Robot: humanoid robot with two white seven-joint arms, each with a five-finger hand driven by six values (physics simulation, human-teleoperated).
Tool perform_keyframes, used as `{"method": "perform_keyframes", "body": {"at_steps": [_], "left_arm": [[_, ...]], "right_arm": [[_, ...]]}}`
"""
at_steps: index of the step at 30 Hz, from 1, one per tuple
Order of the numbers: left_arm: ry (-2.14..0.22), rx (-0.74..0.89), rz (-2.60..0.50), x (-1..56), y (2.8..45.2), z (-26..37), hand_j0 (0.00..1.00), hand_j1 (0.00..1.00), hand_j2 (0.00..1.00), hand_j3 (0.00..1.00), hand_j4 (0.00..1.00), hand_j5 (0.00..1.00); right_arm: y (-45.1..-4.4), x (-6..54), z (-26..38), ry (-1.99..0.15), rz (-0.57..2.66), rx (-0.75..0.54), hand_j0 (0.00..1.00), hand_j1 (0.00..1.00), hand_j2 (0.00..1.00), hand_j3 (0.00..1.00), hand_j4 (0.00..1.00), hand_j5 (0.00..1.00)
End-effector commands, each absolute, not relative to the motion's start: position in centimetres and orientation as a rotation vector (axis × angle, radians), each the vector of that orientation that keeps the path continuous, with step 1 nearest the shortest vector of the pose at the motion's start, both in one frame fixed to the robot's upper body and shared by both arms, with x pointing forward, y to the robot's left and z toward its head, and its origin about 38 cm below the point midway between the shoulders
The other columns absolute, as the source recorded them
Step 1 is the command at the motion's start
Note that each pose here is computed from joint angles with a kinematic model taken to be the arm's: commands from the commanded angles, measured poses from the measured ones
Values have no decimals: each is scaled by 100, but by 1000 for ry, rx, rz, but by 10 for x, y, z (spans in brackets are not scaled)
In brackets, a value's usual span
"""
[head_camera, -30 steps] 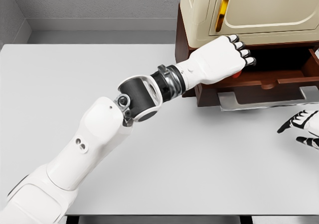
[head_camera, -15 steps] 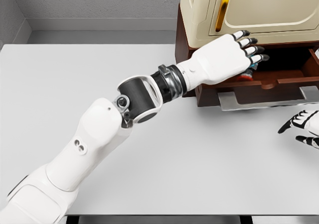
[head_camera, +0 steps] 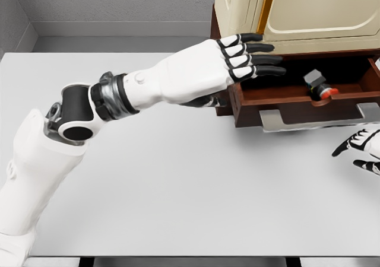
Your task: Put the switch into the drawer with left arm, and close the drawer with right arm
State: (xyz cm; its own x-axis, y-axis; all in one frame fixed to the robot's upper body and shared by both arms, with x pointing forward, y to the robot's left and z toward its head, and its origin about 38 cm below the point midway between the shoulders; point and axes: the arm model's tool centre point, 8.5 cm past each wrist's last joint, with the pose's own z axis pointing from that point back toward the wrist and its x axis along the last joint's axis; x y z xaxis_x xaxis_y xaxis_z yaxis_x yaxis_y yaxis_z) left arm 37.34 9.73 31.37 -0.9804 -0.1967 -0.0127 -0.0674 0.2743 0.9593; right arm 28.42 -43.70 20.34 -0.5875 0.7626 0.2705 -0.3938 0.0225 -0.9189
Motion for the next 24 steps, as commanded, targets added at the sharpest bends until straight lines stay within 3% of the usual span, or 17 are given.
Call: {"method": "perform_keyframes", "body": {"at_steps": [1, 6, 10, 13, 24], "left_arm": [[-2433, 227, -1718, 379, 141, 329, 100, 100, 100, 100, 100, 100], [-2259, 35, -1609, 371, 222, 301, 100, 100, 100, 100, 100, 100], [-2053, 186, -1418, 341, 317, 251, 100, 100, 100, 100, 100, 100], [-1937, 200, -1352, 327, 349, 222, 100, 100, 100, 100, 100, 100], [-1830, 153, -1211, 336, 361, 164, 100, 100, 100, 100, 100, 100]], "right_arm": [[-438, 286, 207, -1450, 1678, -395, 62, 62, 62, 62, 62, 62], [-439, 288, 211, -1463, 1663, -400, 62, 62, 62, 62, 62, 62], [-438, 292, 216, -1479, 1658, -412, 63, 63, 63, 63, 63, 63], [-442, 293, 216, -1471, 1651, -421, 63, 63, 63, 63, 63, 63], [-431, 297, 232, -1527, 1635, -385, 63, 63, 63, 63, 63, 63]]}}
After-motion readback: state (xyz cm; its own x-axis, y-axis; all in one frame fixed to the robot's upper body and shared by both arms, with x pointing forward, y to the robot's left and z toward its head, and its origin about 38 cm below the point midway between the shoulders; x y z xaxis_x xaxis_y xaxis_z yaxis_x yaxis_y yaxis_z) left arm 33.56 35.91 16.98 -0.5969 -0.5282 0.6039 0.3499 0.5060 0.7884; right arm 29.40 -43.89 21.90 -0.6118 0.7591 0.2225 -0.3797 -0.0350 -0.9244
